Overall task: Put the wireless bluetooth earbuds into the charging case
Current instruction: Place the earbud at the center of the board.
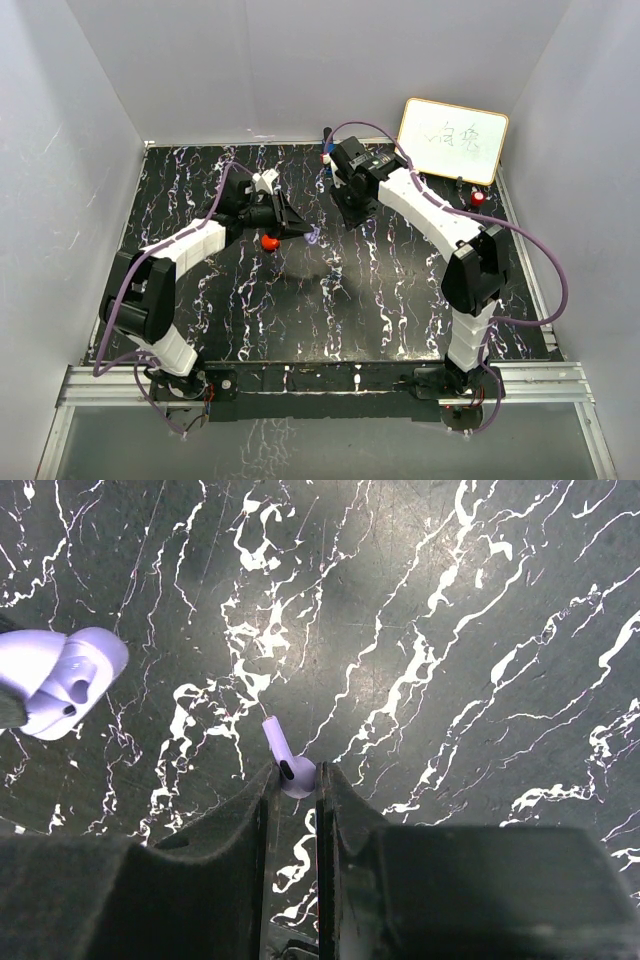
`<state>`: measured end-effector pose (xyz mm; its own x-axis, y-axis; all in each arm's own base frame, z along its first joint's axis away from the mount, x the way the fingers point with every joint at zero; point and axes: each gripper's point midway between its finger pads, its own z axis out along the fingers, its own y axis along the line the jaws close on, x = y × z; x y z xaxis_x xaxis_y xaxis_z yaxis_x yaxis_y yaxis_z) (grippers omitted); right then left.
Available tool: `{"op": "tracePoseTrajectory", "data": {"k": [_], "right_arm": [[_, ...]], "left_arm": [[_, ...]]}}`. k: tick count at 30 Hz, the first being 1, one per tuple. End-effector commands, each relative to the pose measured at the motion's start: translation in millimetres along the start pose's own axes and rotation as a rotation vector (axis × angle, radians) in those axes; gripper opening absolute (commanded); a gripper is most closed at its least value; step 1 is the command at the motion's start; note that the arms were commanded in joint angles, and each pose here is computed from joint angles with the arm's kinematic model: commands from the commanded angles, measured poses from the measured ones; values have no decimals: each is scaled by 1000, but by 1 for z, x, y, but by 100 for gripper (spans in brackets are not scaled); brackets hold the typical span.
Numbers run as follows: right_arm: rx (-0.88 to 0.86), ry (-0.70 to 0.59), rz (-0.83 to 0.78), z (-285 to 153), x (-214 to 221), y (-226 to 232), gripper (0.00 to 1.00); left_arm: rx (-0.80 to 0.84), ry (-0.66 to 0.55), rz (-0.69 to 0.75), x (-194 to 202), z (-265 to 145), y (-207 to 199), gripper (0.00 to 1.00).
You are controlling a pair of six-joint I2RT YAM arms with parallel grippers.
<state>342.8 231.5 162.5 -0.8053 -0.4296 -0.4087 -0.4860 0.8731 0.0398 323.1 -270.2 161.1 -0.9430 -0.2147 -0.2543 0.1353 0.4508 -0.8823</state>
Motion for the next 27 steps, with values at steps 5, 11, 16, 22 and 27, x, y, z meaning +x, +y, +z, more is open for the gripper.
{"op": "tracePoseTrajectory", "data": {"k": [5,11,16,22,27], "right_arm": [[-26,-37,-24,-14,-13,5,0],[-43,-29,-10,-14,-12,9,0],[-49,-14,16,-11,-11,11,0],[-75,-2,39,-8,-13,17,0],[-75,-7,46,-9,-19,18,0]], "left_arm": [[-48,-14,21,-9,11,-8,0],[-61,-50,1,-12,20,-6,0],[-73,-103,-24,-15,26,-2,0],[-82,-141,-49,-19,31,3,0],[-91,-140,-51,-18,36,5,0]]}}
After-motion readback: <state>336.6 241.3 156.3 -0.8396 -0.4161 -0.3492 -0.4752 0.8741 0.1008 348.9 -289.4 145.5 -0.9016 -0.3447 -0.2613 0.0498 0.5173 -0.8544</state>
